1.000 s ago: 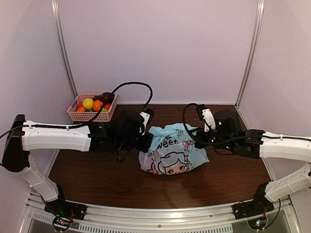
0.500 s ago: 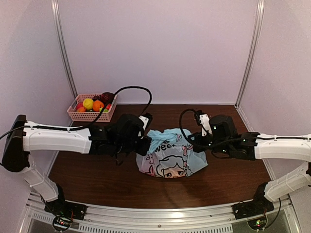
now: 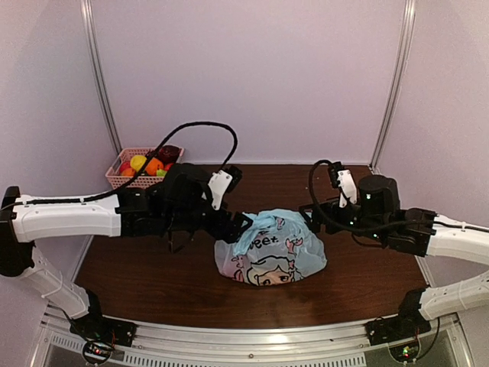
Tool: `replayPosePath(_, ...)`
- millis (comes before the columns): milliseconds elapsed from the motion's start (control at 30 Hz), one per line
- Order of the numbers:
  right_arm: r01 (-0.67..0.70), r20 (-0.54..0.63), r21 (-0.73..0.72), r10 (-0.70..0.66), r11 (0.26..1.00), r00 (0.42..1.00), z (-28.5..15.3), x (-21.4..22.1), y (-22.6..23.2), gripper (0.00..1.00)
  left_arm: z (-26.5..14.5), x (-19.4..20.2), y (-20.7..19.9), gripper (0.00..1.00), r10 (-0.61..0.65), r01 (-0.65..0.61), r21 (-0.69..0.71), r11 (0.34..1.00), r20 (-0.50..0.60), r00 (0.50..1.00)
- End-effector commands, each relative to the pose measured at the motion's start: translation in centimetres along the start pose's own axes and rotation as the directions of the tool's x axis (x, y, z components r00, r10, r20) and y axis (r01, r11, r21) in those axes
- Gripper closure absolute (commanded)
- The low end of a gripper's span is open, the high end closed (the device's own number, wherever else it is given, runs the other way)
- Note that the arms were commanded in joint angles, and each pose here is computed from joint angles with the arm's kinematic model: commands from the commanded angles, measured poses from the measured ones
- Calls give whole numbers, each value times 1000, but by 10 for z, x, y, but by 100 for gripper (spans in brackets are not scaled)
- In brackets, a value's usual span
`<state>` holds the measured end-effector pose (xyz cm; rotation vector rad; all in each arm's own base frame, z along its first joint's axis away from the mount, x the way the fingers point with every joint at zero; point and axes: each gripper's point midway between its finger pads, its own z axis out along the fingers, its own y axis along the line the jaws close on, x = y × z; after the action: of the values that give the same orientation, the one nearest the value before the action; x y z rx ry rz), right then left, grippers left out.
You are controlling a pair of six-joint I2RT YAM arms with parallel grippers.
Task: Untie the knot of the plastic bag and take out the fruit
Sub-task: Untie the bag handles from the takeout bag.
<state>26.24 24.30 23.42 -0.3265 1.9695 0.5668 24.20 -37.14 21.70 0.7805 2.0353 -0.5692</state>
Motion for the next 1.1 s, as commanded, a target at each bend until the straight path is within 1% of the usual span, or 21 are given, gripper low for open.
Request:
replayPosePath(0, 52, -72, 66, -47, 996, 996, 2, 23, -18, 2, -2, -11, -18, 10, 53, -53, 86, 995, 7, 999)
replayPosePath(100, 61, -85, -27, -63, 998, 994, 5, 24, -2, 4, 9, -3, -17, 10, 74, -71, 69, 995, -34, 997)
replayPosePath(167, 61, -90, -80, -68, 995, 994, 6, 25, 8, 6, 14, 4, -12, 10, 85, -83, 30, 996, -64, 994)
replayPosePath(300, 79, -113, -154, -97, 985, 989, 11, 31, 21, 6, 23, 13, -1, 9, 90, -93, -33, 995, -90, 992)
replayPosePath(433, 98, -144, -156, -121, 983, 982, 21, 38, 23, 11, 31, 24, 16, 10, 72, -89, -133, 987, -129, 989)
replayPosePath(500, 105, -154, -156, -129, 982, 980, 26, 39, 24, 17, 31, 28, 27, 13, 41, -66, -198, 978, -130, 991)
replayPosePath(533, 107, -156, -153, -131, 982, 979, 28, 39, 24, 21, 31, 29, 29, 20, 29, -55, -211, 976, -125, 992)
replayPosePath(567, 109, -155, -146, -131, 983, 979, 30, 38, 24, 26, 31, 30, 30, 29, 20, -47, -215, 975, -123, 992)
replayPosePath(600, 107, -153, -133, -127, 985, 980, 32, 36, 22, 33, 31, 30, 30, 36, 14, -40, -215, 976, -120, 993)
replayPosePath(800, 92, -114, -96, -103, 991, 988, 31, 21, 19, 73, 33, 27, 23, 72, -13, -5, -178, 984, -97, 995)
replayPosePath(867, 87, -93, -53, -92, 995, 991, 29, 14, 13, 87, 33, 24, 21, 84, -16, 0, -173, 985, -88, 996)
replayPosePath(933, 73, -72, -19, -74, 997, 995, 27, 7, 8, 94, 31, 16, 24, 93, -14, 1, -188, 982, -71, 997)
replayPosePath(967, 67, -62, -3, -67, 998, 996, 25, 4, 5, 95, 28, 12, 26, 96, -12, 0, -199, 980, -60, 998)
replayPosePath(1000, 65, -52, 13, -64, 998, 997, 24, 1, 2, 95, 26, 5, 29, 98, -14, 5, -213, 977, -44, 999)
replayPosePath(1067, 68, -35, 51, -66, 996, 997, 21, -2, -6, 96, 19, -6, 36, 99, -23, 20, -232, 973, -11, 1000)
